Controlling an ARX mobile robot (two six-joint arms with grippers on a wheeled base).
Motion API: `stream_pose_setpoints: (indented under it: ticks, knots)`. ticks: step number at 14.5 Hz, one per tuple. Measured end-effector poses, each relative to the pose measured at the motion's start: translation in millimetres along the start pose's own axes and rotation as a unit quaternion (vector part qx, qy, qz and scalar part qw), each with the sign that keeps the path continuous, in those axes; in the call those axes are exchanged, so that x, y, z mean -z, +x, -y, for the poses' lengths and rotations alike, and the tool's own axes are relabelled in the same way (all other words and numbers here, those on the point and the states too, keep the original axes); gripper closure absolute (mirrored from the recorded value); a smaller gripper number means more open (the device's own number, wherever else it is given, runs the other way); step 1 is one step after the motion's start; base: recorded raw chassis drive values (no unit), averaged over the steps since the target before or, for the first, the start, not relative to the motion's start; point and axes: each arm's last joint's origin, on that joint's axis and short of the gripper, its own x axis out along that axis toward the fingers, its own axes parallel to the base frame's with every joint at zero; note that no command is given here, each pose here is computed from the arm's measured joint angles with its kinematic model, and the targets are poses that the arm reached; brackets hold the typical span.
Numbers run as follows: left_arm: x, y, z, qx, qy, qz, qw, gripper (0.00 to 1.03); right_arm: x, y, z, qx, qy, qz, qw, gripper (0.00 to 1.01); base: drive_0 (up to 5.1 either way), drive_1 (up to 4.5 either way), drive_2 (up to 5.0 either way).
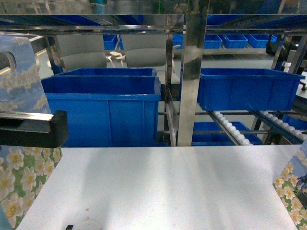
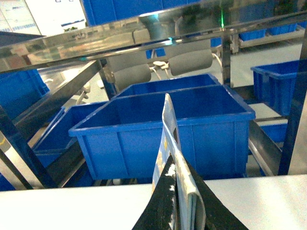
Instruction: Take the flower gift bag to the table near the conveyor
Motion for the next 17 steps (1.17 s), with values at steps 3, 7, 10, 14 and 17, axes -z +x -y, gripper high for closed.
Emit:
stream_pose_setpoints:
  ticks: [3, 7, 10, 14, 17]
  knots:
    - [19.0, 15, 17.7, -0.003, 0.004, -0.014, 0.9999, 1.01, 0.0, 0, 0.0, 0.000, 0.000, 0.000, 1.0000, 0.03, 0.0, 0.00, 0.0]
    - [42.7, 33, 35.3, -0.011, -0.010, -0.027, 0.9995, 1.01, 0.0, 0, 0.0, 0.000, 0.000, 0.000, 1.0000, 0.03, 0.0, 0.00, 0.0]
    - [66.0, 43, 40.9, -0.016, -0.015, -0.049, 0.9985, 1.01, 0.0, 0, 0.0, 0.000, 0.000, 0.000, 1.0000, 0.03, 0.0, 0.00, 0.0]
    - [95.2, 51, 39.8, -0.031, -0.028, -0.071, 0.9966, 1.01, 0.0, 0, 0.0, 0.000, 0.000, 0.000, 1.0000, 0.03, 0.0, 0.00, 0.0]
    - [110.7, 45, 37.5, -0.032, -0.022, -0.090, 0.9952, 1.01, 0.0, 0, 0.0, 0.000, 0.000, 0.000, 1.0000, 0.03, 0.0, 0.00, 0.0]
